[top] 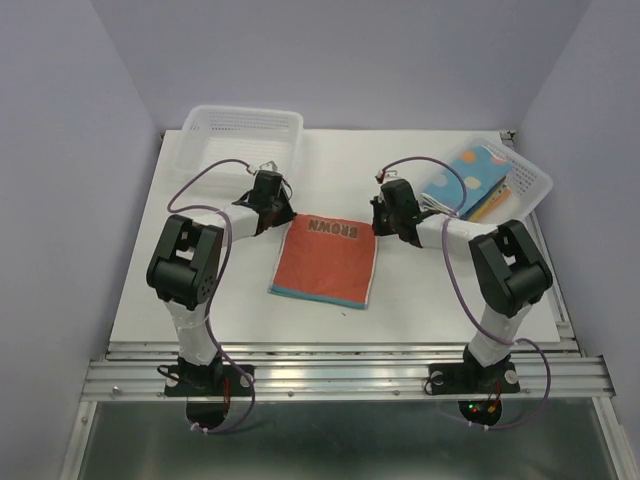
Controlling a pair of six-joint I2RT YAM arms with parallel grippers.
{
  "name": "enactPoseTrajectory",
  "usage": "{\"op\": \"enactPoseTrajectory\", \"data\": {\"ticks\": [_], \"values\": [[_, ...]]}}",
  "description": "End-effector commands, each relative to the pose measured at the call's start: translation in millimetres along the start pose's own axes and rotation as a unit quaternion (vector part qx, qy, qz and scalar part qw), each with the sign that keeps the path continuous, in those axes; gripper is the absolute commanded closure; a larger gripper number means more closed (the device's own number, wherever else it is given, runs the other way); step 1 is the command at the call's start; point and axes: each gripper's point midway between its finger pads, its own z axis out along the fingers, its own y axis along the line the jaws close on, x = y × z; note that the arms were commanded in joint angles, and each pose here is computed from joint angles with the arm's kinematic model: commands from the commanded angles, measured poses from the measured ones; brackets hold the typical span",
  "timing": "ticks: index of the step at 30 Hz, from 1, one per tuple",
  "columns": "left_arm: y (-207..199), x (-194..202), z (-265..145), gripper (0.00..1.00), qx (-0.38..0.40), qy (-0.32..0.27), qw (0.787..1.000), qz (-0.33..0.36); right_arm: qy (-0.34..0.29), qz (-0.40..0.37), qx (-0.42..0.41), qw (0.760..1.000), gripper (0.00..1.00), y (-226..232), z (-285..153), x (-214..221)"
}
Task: Fold and stack the towels
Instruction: Fold the towel
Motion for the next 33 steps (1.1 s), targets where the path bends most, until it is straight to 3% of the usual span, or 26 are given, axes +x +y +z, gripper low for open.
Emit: {"op": "enactPoseTrajectory", "data": {"ticks": [1, 12, 24, 33], "values": [[-27, -31, -34, 1.0, 0.059, -0.055, 0.997, -0.004, -0.052, -0.014, -0.063, 0.997, 0.99, 18, -32, -30], [-17, 1, -69, 1.0, 0.097, -0.052, 0.994, -0.024, -0.029, -0.016, -0.166, 0.986, 0.99, 63, -81, 10], [10, 44, -110, 1.0, 0.115, -0.057, 0.99, -0.053, -0.011, -0.025, -0.198, 0.98, 0.99, 102, -126, 55], [26, 66, -131, 1.0, 0.121, -0.062, 0.988, -0.072, -0.003, -0.022, -0.198, 0.98, 0.99, 105, -145, 78]]}}
